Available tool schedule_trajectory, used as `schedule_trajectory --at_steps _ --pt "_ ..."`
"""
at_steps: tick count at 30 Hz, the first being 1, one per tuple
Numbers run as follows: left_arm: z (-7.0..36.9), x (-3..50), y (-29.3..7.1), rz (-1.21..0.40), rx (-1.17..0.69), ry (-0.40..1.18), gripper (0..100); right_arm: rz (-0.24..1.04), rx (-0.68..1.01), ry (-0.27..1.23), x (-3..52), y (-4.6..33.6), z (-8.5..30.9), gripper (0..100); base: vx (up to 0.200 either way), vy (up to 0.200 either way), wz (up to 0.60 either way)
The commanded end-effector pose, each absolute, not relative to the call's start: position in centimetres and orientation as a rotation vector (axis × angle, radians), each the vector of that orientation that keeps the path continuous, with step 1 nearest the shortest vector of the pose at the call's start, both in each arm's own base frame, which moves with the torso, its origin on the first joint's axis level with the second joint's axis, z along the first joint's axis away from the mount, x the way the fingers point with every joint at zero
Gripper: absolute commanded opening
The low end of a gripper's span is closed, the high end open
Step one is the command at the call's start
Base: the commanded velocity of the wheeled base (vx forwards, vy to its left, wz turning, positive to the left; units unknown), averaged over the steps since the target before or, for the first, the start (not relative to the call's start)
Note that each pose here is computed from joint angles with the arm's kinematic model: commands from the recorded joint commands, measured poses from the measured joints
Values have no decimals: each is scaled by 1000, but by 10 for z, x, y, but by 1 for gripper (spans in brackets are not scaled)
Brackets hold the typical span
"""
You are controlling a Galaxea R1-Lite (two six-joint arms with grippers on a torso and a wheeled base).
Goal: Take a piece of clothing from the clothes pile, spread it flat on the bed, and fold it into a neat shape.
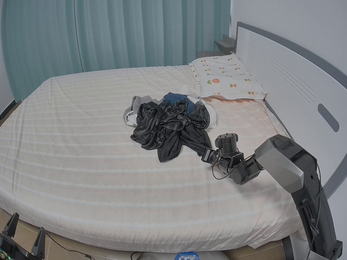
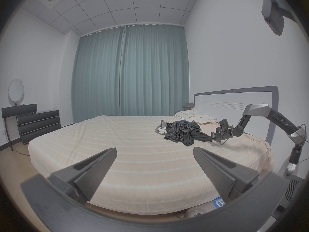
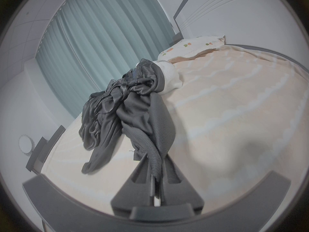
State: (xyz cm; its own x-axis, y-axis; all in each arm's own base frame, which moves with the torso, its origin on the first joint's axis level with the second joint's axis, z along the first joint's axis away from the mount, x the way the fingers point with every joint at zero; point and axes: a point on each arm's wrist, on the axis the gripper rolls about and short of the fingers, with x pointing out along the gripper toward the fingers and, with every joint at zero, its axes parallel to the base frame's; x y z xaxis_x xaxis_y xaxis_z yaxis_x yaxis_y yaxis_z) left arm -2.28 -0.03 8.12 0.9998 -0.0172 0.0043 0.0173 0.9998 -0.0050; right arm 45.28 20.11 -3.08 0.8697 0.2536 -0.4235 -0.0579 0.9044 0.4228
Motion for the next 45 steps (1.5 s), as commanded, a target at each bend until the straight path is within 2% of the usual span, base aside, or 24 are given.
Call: schedule_trajectory --at_steps 1,10,20,22,23,24,27,29,33,36,43,45 --pt "76 -23 0 -18 -1 -5 100 400 439 477 308 181 46 0 0 0 0" --pt "76 -23 0 -20 17 -6 100 564 418 487 214 179 81 0 0 0 0" --pt "77 -23 -1 -23 54 -16 100 667 428 449 169 166 107 0 0 0 0" --pt "138 -37 0 -29 -9 -253 100 681 442 418 166 164 115 0 0 0 0" --pt "150 -37 -1 -34 -26 -265 100 682 444 416 166 164 115 0 0 0 0" --pt "166 -23 -1 -47 -44 -181 100 689 449 405 165 164 118 0 0 0 0" --pt "169 -7 -1 -68 -23 -76 100 697 455 391 165 165 121 0 0 0 0" --pt "156 13 -4 -209 34 80 100 699 462 389 167 166 119 0 0 0 0" --pt "152 39 -9 -379 72 234 100 679 473 444 171 172 105 0 0 0 0" --pt "153 77 -19 -473 78 389 100 722 520 350 174 177 118 0 0 0 0" --pt "129 140 -58 -635 60 564 100 736 529 306 178 183 122 0 0 0 0" --pt "121 155 -71 -645 69 569 100 744 529 285 176 182 126 0 0 0 0"
